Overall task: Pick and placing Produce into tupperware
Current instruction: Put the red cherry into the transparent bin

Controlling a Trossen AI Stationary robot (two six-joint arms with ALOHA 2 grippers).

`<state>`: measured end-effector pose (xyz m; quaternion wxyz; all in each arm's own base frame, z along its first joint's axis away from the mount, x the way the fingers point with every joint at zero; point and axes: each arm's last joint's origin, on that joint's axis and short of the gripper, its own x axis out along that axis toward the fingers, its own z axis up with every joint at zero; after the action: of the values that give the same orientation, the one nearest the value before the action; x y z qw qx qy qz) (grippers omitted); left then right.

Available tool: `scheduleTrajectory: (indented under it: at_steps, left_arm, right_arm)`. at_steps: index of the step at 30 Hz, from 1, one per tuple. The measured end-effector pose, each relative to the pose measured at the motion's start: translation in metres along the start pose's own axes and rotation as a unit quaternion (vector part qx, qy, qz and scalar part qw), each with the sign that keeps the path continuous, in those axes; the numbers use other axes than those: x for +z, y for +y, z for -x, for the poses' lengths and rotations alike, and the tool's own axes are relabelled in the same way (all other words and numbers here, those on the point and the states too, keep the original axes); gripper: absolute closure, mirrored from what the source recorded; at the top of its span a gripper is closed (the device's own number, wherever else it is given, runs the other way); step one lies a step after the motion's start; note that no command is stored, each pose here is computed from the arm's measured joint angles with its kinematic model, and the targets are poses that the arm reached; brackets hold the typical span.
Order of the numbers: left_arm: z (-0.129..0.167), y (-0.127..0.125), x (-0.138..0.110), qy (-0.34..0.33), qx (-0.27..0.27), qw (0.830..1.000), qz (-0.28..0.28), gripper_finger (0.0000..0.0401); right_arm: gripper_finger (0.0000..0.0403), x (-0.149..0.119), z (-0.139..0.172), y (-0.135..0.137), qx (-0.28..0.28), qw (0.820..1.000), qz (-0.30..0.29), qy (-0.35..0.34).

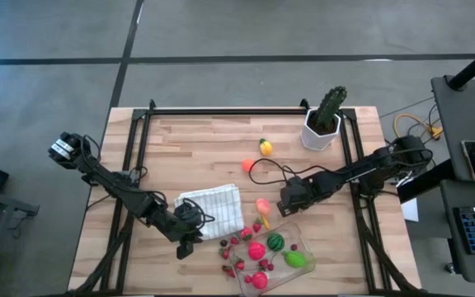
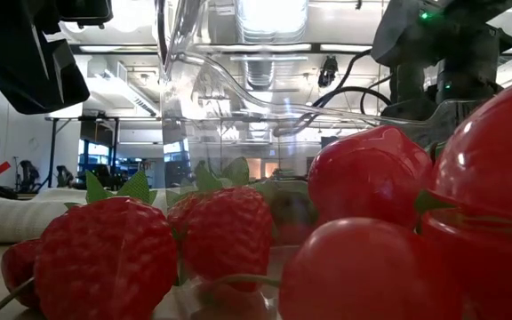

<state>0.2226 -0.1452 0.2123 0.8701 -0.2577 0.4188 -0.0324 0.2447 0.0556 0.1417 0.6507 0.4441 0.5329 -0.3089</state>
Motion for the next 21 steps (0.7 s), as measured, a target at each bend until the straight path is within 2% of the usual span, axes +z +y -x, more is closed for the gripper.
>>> scheduleTrajectory:
  at_steps: [17,21]
  left_arm:
    - [0.0000,0.0000,0.0000,0.000,0.000,1.000,0.000,0.0320]
    - [0.0000,0.0001,0.0001,0.000,0.000,1.000,0.000,0.0320]
  right_arm:
    - [0.0329,-0.0003,0.0000,0.0001,0.001,1.000,0.013,0.004]
    - [0.0341,0.0001,0.0042,0.0024,0.018,1.000,0.013,0.000]
